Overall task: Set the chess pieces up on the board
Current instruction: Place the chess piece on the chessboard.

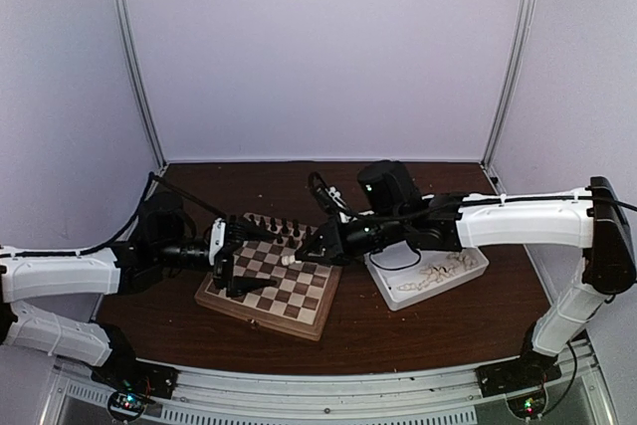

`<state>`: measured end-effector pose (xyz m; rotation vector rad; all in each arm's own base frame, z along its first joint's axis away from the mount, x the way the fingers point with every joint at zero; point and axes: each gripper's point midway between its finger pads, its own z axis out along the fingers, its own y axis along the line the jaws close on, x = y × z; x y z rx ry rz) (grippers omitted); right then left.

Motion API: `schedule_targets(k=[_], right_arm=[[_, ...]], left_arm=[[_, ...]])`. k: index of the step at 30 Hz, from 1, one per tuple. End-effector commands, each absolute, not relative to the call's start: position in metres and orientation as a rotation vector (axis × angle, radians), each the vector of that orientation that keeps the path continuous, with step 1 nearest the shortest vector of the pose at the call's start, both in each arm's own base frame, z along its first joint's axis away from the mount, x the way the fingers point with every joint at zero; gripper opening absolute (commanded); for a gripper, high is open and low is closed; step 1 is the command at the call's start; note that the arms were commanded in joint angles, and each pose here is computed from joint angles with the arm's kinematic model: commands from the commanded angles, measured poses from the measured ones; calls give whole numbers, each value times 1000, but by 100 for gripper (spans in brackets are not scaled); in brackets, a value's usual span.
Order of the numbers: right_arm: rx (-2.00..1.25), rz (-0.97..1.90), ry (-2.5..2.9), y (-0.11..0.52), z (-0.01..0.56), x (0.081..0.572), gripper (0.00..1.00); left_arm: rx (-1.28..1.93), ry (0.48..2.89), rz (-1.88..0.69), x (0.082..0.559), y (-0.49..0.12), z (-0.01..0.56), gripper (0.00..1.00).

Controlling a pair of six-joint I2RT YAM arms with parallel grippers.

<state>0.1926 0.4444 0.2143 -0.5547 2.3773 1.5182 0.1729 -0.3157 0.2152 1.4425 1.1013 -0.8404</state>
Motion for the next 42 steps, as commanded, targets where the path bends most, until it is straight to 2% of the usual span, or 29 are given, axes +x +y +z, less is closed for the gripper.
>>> schedule_targets(k=[1, 2, 5, 8, 12, 14, 19, 25, 32, 42], right_arm=[[-616, 1303, 2380, 424, 218, 197, 0], [-634, 1265, 2391, 421, 215, 197, 0], [-685, 1144, 2433, 409, 203, 197, 0], [-728, 995, 2480, 396, 187, 197, 0], [-821, 726, 2552, 383, 166, 200, 0], [-904, 614, 2589, 385, 153, 196, 0], [-1051, 458, 2633, 401, 135, 185, 0], [-1104, 364, 2622, 422, 134, 184, 0], [-1239, 210, 2593, 438, 129, 174, 0], [-1295, 185, 2596, 453, 118, 172, 0]], left_arm=[[1335, 1158, -836, 171, -303, 228, 92], [1293, 1206, -833, 175, -299, 230, 97], [1181, 1321, -815, 181, -285, 236, 98], [938, 1494, -776, 202, -263, 243, 98], [484, 1831, -573, 240, -205, 226, 98], [416, 1911, -505, 243, -190, 219, 98], [385, 1985, -453, 244, -182, 208, 98], [66, 2088, -164, 256, -116, 188, 98], [-140, 2145, -210, 254, -79, 168, 98], [-178, 2206, -259, 256, -79, 153, 98]])
